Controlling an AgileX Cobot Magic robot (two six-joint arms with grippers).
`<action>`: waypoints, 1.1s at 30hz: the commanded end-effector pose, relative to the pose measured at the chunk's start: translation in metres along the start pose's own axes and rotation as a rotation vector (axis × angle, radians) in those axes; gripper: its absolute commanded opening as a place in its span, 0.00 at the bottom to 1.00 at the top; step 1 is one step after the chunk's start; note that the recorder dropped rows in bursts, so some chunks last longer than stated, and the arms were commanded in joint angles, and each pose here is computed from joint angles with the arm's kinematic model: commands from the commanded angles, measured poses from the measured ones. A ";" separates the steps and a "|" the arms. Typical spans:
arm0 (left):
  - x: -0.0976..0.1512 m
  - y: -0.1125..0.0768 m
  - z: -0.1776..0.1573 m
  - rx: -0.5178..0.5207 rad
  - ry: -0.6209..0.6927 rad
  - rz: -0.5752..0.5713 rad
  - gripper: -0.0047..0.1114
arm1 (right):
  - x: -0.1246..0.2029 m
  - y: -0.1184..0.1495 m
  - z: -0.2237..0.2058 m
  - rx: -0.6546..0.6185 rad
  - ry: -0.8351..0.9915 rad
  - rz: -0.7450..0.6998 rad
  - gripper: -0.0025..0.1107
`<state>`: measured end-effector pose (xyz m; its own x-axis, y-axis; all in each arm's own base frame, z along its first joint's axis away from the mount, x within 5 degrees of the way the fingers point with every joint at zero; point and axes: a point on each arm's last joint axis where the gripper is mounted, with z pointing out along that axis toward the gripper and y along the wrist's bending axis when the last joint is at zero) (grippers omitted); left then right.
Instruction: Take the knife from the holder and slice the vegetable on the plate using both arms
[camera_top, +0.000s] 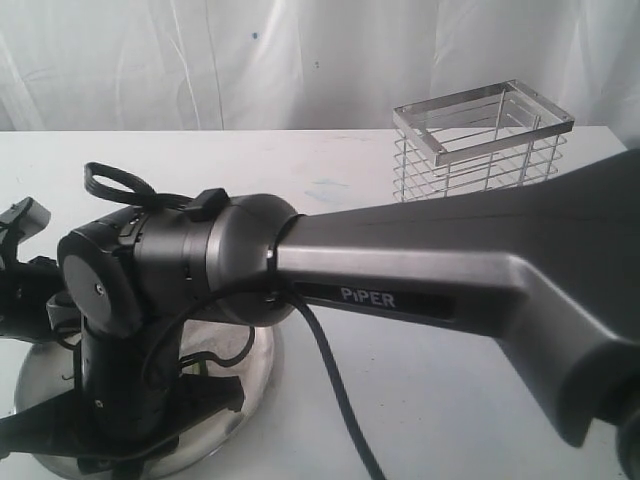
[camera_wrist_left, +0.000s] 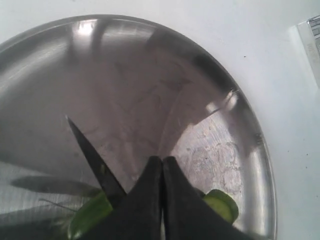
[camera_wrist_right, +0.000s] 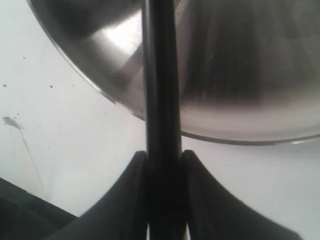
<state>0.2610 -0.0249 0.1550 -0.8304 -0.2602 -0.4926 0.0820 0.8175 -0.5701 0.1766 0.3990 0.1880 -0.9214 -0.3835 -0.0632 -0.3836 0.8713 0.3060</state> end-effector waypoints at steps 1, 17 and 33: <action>0.001 -0.001 -0.001 -0.006 -0.007 -0.012 0.04 | -0.004 -0.002 -0.002 -0.002 -0.016 -0.008 0.02; 0.006 0.008 0.008 -0.037 0.025 -0.040 0.04 | -0.007 -0.002 -0.003 0.004 -0.043 -0.018 0.02; 0.017 0.030 0.025 -0.128 0.089 -0.109 0.04 | -0.009 -0.005 -0.003 0.039 -0.069 -0.031 0.02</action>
<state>0.2667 -0.0189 0.1288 -0.8536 -0.3144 -0.4152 -0.0370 0.8319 -0.5538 0.1832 0.3981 0.1881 -0.9107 -0.3952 -0.1200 -0.4130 0.8670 0.2787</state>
